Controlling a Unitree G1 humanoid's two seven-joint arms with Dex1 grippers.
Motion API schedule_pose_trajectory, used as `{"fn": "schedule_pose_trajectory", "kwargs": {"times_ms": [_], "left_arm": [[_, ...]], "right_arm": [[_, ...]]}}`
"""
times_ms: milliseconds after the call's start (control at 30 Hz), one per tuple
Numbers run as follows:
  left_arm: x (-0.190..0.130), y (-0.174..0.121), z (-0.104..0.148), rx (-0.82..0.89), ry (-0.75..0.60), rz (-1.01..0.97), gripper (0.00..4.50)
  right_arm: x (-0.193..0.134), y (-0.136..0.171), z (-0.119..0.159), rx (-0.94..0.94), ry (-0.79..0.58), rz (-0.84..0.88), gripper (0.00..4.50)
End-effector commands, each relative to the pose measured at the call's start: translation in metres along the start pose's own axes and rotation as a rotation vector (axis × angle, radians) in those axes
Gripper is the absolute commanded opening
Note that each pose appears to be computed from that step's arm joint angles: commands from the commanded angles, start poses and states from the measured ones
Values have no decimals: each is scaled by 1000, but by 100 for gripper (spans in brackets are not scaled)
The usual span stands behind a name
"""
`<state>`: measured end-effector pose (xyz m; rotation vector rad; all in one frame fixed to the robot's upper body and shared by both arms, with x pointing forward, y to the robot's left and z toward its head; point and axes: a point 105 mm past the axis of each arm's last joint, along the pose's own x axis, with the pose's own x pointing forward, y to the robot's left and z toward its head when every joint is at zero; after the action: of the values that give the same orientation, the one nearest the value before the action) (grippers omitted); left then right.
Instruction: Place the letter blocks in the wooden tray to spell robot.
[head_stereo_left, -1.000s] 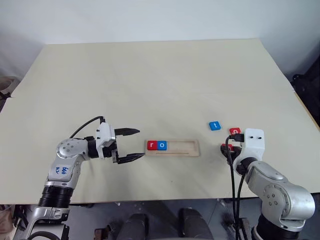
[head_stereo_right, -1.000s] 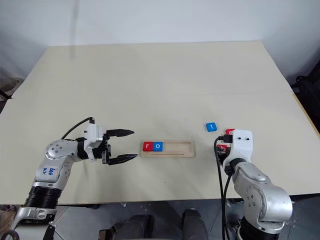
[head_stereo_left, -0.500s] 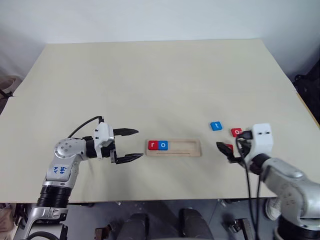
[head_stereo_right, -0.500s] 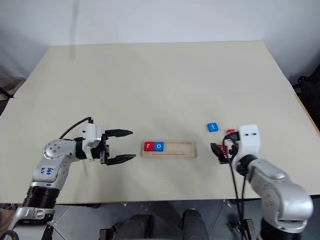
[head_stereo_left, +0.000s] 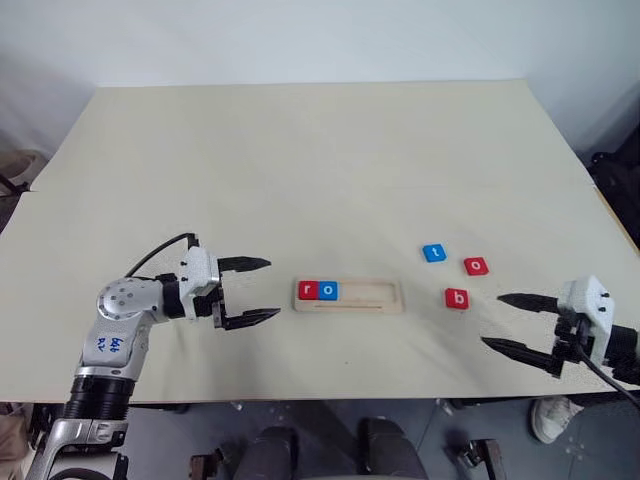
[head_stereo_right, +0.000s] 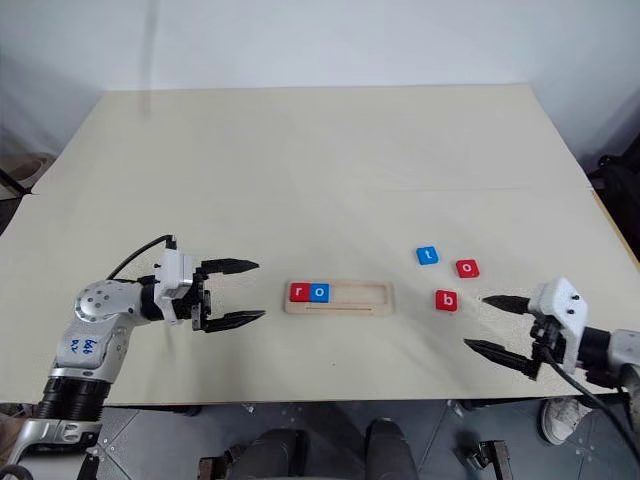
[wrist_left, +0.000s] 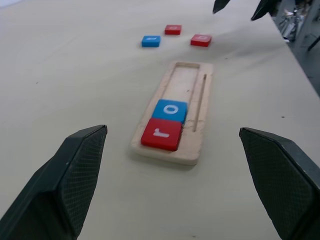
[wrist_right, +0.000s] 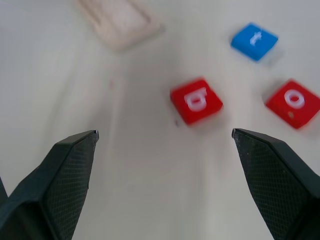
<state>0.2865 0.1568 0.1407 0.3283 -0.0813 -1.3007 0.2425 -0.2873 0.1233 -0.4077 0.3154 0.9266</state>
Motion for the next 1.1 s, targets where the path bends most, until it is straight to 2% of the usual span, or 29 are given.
{"fn": "schedule_pose_trajectory", "kwargs": {"times_ms": [33, 233, 433, 833, 933, 1100], "left_arm": [[-5, -4, 13, 5, -31, -19, 450], [-8, -8, 21, 44, -46, -26, 450], [-2, -12, 27, 77, -82, -53, 450], [6, -20, 32, 64, -91, -46, 450], [6, -19, 32, 63, -89, -34, 450], [7, -17, 32, 63, -94, -16, 450]], "right_arm": [[-6, -12, 5, -69, -6, 7, 447], [9, -19, 16, -93, -29, 85, 447], [32, -24, 28, -96, 4, 178, 447], [57, -30, 14, -94, 103, 247, 447], [60, -35, 11, -92, 119, 225, 393], [65, -41, 11, -107, 129, 197, 229]]}}
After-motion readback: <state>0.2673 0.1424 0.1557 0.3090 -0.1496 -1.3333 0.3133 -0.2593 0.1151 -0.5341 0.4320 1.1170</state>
